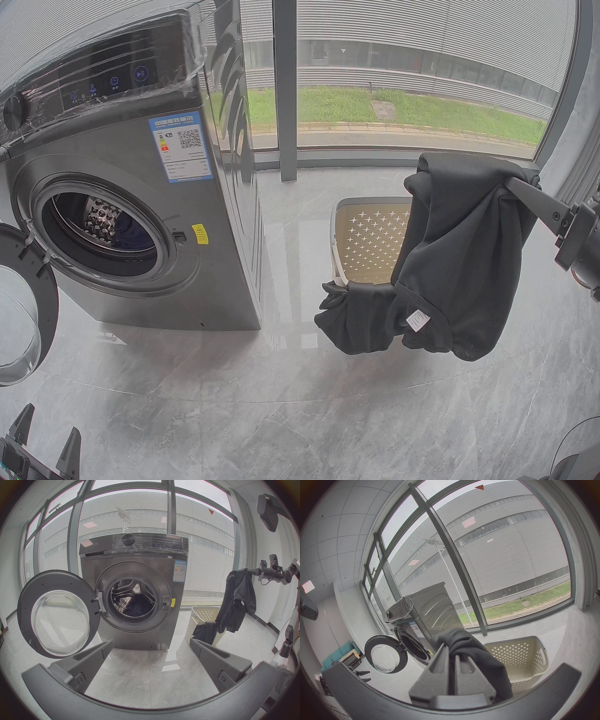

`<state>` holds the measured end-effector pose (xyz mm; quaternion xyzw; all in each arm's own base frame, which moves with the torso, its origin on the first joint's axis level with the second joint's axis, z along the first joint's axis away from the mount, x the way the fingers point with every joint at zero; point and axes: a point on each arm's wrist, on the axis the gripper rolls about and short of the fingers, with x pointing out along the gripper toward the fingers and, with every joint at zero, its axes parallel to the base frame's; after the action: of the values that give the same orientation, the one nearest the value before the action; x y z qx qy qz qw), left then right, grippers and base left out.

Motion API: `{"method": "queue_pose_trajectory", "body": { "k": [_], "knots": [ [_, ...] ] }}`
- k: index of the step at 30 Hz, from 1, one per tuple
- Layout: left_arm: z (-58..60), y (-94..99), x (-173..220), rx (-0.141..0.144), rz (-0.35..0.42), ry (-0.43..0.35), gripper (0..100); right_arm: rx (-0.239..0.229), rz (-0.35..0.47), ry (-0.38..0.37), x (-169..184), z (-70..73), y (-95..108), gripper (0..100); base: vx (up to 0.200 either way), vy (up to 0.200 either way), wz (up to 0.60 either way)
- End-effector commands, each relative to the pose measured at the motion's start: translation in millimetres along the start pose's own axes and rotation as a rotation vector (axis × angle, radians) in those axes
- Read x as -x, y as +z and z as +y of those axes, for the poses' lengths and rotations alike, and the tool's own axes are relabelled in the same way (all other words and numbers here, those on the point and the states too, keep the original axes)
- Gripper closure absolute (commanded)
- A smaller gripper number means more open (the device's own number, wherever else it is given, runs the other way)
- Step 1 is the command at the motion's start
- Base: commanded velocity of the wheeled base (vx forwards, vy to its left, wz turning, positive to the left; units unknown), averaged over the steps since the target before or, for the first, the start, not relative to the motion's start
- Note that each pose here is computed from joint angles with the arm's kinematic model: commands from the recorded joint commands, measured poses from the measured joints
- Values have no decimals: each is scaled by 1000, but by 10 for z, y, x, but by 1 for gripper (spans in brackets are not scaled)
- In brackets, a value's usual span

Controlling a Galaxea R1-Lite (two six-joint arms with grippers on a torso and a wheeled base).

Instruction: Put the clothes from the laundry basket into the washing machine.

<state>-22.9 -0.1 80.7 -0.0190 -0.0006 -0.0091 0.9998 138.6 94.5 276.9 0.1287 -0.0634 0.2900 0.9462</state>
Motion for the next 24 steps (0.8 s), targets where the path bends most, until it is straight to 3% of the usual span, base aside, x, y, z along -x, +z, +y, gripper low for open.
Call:
{"method": "queue_pose_trajectory", "body": {
  "k": [1, 20, 24],
  "knots": [
    [2, -48, 0, 0, 0, 0, 0, 0, 4, 0, -6, -1, -11, 100, 0, 200, 0],
    [2, -48, 0, 0, 0, 0, 0, -1, 7, 7, -10, 2, -15, 100, 0, 200, 0],
    [2, -48, 0, 2, 0, 0, 0, -2, 7, 6, -10, 0, -14, 100, -50, 0, 0]
  ]
}}
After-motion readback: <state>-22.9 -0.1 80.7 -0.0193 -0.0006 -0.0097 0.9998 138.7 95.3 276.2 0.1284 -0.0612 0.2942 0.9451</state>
